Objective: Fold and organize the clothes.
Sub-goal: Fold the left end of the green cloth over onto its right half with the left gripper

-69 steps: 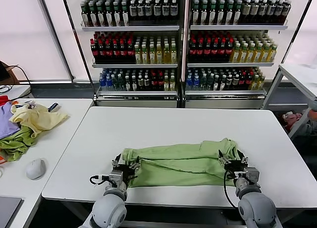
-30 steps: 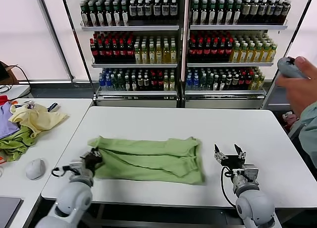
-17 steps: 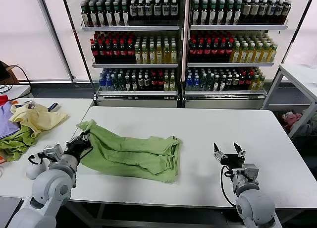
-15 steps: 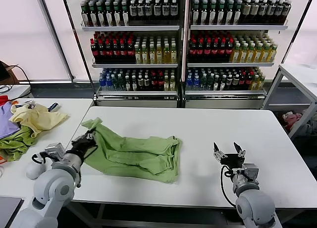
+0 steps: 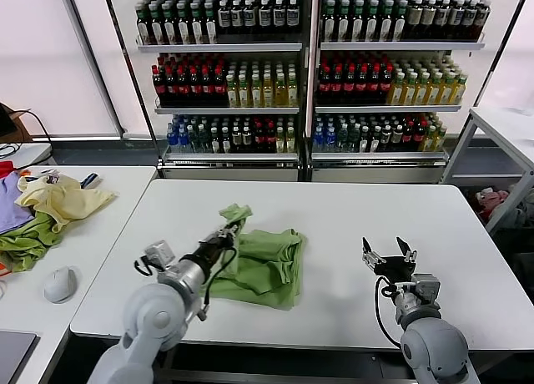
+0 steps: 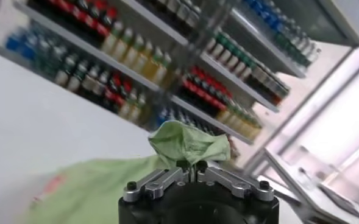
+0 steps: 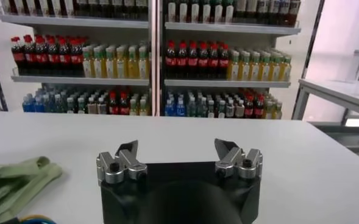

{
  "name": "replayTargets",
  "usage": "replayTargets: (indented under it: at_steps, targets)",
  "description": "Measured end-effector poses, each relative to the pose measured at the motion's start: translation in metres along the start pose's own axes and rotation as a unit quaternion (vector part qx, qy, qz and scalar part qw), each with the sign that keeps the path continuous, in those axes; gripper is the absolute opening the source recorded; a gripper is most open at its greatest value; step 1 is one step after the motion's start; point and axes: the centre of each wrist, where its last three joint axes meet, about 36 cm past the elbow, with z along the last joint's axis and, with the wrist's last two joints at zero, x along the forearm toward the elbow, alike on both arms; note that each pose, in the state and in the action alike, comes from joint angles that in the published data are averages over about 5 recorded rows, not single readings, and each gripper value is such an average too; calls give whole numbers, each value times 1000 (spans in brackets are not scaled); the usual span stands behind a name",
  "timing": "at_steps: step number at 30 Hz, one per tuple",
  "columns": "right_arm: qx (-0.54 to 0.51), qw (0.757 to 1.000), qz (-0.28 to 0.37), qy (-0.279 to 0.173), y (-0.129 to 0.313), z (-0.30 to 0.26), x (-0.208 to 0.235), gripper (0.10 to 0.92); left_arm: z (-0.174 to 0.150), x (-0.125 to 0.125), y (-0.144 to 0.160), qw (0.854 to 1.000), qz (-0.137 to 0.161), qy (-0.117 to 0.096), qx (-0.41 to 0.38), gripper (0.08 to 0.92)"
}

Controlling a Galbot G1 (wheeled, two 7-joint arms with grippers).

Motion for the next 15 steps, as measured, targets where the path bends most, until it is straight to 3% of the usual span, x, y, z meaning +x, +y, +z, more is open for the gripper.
replayTargets:
  at_steps: [6,15]
  targets:
    - [-1,1000,0,-1,0,0,-1,823,21,-28,-16,999,19,29,-5,154]
    - [0,1000,0,-2,-3,0,-2,823,46,-52,-27,998,36,37,-38,411]
